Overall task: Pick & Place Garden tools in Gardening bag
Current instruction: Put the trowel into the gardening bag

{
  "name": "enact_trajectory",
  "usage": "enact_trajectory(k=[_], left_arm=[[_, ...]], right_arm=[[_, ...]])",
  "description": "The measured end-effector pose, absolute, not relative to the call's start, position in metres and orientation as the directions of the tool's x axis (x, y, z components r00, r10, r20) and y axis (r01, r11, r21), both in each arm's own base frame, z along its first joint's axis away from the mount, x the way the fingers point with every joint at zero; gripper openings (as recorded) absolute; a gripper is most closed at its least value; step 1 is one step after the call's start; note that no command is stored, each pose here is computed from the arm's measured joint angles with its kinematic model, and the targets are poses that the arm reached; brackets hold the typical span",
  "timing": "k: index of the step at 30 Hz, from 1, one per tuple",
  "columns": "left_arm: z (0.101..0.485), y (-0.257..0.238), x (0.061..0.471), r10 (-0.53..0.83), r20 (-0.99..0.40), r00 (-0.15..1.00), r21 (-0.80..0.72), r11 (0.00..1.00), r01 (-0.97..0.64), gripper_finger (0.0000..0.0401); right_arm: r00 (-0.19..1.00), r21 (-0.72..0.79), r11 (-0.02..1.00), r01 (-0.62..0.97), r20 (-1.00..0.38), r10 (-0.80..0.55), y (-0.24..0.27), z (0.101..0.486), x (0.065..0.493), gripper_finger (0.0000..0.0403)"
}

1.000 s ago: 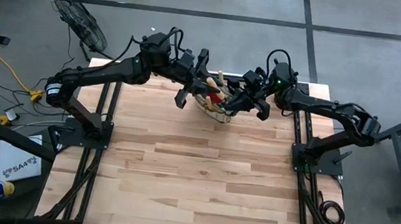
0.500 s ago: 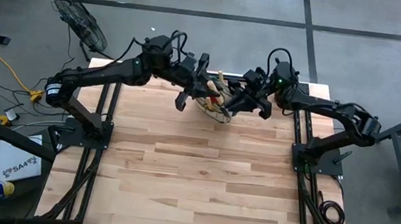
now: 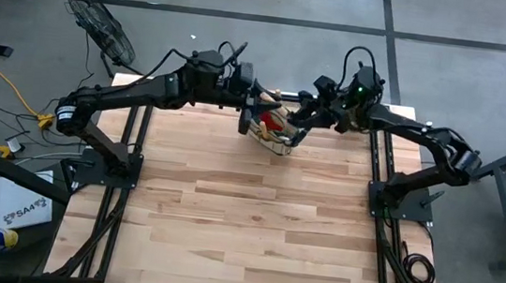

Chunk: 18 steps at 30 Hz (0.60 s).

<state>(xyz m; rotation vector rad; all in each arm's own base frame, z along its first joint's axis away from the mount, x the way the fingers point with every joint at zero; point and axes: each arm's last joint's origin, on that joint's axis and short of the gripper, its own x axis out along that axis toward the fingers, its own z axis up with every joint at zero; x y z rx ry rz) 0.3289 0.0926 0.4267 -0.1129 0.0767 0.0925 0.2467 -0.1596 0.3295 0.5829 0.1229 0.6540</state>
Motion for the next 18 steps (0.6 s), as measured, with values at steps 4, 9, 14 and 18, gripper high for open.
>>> enact_trajectory(k=[4, 9, 14, 18], left_arm=[[0.419, 0.095, 0.328, 0.179, -0.162, 0.971, -0.134, 0.970, -0.201, 0.0061], [0.409, 0.097, 0.327, 0.242, -0.249, 0.938, -0.144, 0.948, -0.283, 0.0057], [0.409, 0.097, 0.327, 0.254, -0.248, 0.935, -0.137, 0.946, -0.293, 0.0054], [0.410, 0.098, 0.327, 0.254, -0.239, 0.937, -0.135, 0.947, -0.291, 0.0054]], right_arm=[[0.832, 0.562, 0.668, -0.488, 0.068, 0.551, -0.172, 0.331, 0.234, 0.0176], [0.870, 0.566, 0.699, -0.437, 0.067, 0.489, -0.185, 0.333, 0.222, 0.0176], [0.872, 0.555, 0.709, -0.436, 0.066, 0.485, -0.186, 0.334, 0.219, 0.0176], [0.866, 0.543, 0.711, -0.446, 0.059, 0.497, -0.184, 0.332, 0.221, 0.0176]])
